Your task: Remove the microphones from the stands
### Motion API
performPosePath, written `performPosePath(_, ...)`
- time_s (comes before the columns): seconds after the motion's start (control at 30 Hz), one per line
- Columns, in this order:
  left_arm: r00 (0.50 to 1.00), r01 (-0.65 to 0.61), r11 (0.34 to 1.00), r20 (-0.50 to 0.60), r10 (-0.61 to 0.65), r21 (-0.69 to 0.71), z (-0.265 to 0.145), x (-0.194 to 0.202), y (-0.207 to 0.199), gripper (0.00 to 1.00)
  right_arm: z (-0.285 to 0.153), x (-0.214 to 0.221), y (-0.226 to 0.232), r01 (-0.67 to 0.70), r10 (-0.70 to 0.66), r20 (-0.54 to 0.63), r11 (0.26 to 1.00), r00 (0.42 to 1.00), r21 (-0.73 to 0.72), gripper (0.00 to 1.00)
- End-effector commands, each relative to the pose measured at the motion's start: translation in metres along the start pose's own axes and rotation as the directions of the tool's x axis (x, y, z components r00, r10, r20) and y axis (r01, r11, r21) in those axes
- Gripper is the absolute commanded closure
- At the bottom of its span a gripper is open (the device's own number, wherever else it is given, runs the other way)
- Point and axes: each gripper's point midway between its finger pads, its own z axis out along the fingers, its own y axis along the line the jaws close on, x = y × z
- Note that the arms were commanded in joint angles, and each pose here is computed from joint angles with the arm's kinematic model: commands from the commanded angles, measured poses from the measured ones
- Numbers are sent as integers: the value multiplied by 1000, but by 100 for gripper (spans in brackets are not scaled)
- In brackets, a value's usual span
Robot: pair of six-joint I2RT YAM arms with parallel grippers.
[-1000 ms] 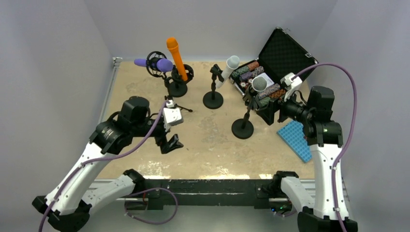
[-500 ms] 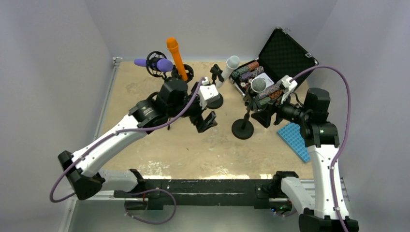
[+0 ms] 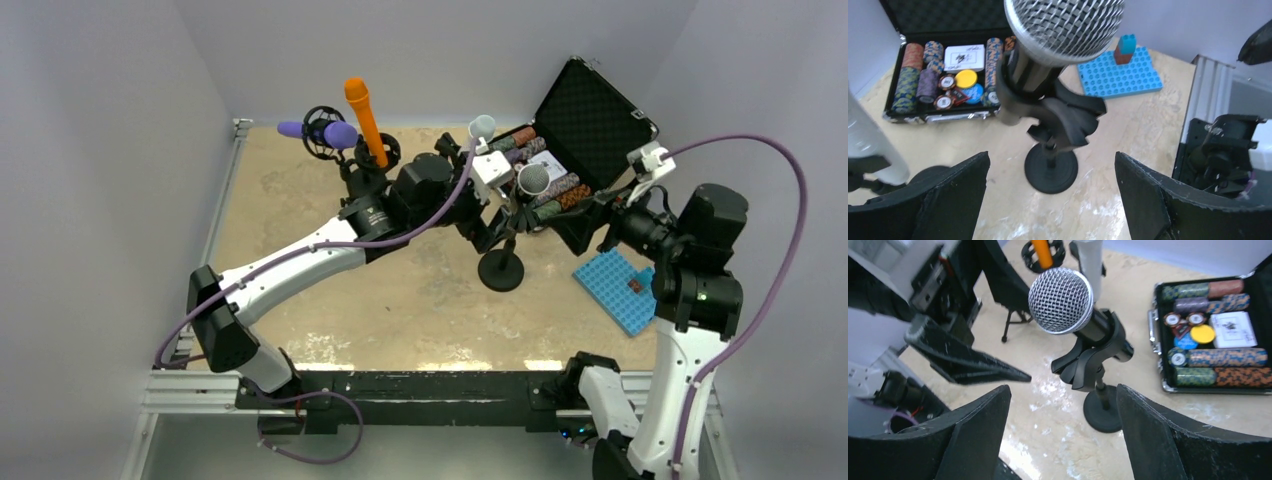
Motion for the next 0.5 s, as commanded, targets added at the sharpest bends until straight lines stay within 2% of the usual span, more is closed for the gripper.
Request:
performPosePath(0.0, 993, 36, 999, 113, -40, 38, 11, -39, -24, 1, -16, -27, 10, -61, 60, 83, 998, 995, 14, 18)
performPosePath(0.13, 991, 88, 995, 107, -82, -52, 26, -37, -21, 1, -18, -42, -3, -90, 72, 167, 991, 983, 101, 17)
performPosePath(0.47, 971, 237, 954, 32, -236, -183, 47, -15, -16, 3, -23, -37, -41, -146, 74, 241, 944, 968, 296, 15)
